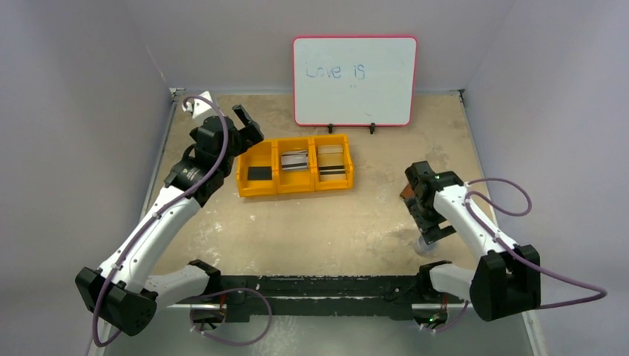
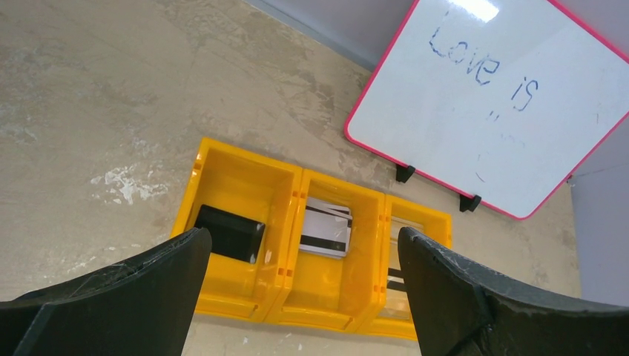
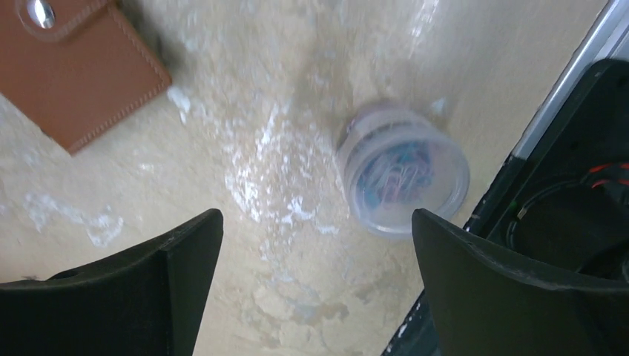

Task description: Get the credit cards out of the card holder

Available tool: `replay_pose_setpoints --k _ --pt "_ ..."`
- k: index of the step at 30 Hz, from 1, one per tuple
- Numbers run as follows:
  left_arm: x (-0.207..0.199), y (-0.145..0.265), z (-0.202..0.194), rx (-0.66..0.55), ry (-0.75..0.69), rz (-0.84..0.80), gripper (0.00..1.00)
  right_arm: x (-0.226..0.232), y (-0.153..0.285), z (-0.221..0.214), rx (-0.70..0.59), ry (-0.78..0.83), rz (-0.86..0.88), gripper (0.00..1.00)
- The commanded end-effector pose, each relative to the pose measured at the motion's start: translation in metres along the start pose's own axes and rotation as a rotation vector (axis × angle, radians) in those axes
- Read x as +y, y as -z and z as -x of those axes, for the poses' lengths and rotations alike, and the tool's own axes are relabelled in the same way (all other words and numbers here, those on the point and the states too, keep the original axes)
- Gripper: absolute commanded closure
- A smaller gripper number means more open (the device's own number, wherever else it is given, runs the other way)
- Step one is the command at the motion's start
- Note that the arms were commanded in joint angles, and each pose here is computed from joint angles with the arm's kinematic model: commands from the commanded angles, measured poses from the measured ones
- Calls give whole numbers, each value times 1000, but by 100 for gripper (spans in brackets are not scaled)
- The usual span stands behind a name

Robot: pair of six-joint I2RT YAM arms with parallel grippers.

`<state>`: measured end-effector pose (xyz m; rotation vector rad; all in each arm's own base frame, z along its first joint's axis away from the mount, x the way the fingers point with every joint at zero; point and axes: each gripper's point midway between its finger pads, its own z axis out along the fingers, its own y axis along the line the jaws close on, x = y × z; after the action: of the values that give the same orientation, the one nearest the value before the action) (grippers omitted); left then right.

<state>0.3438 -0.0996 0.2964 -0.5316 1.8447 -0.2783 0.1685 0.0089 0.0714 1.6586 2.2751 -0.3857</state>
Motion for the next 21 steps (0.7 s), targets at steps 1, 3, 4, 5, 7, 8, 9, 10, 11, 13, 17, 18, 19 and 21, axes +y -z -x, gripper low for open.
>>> replay_pose_setpoints --k 1,3,4,5,7,8,9,10,11,13,17,18,19,21 --pt "-12 4 14 -23 8 -42 3 -1 -2 56 -187 -40 -30 0" --pt "-12 4 12 -19 12 -45 3 2 -14 72 -187 -27 -28 0" --pt "-12 4 11 -16 15 -47 3 9 -17 73 -165 -16 -6 0" --pt "-12 4 10 -14 16 -48 3 16 -17 70 -136 4 27 0" --pt "-10 5 10 -15 18 -45 3 28 -9 67 -103 46 86 0" --pt "-9 6 11 -20 20 -41 3 30 -3 68 -106 48 112 0" --pt "-7 7 12 -27 22 -36 3 30 5 70 -113 47 139 0" --pt "-6 8 13 -32 24 -32 3 31 15 77 -137 38 175 0" --pt "-4 8 13 -37 27 -28 3 32 26 83 -161 45 211 0" --pt "-3 9 13 -40 30 -24 3 38 51 92 -185 68 315 0" --pt "-3 8 12 -43 41 -26 3 65 74 38 30 278 631 0" --pt "-4 8 13 -44 45 -29 3 63 71 20 101 304 658 0" --pt "-4 8 13 -44 48 -30 3 61 67 4 169 315 669 0" --pt "-3 9 13 -45 52 -28 3 57 57 -21 261 322 670 0"
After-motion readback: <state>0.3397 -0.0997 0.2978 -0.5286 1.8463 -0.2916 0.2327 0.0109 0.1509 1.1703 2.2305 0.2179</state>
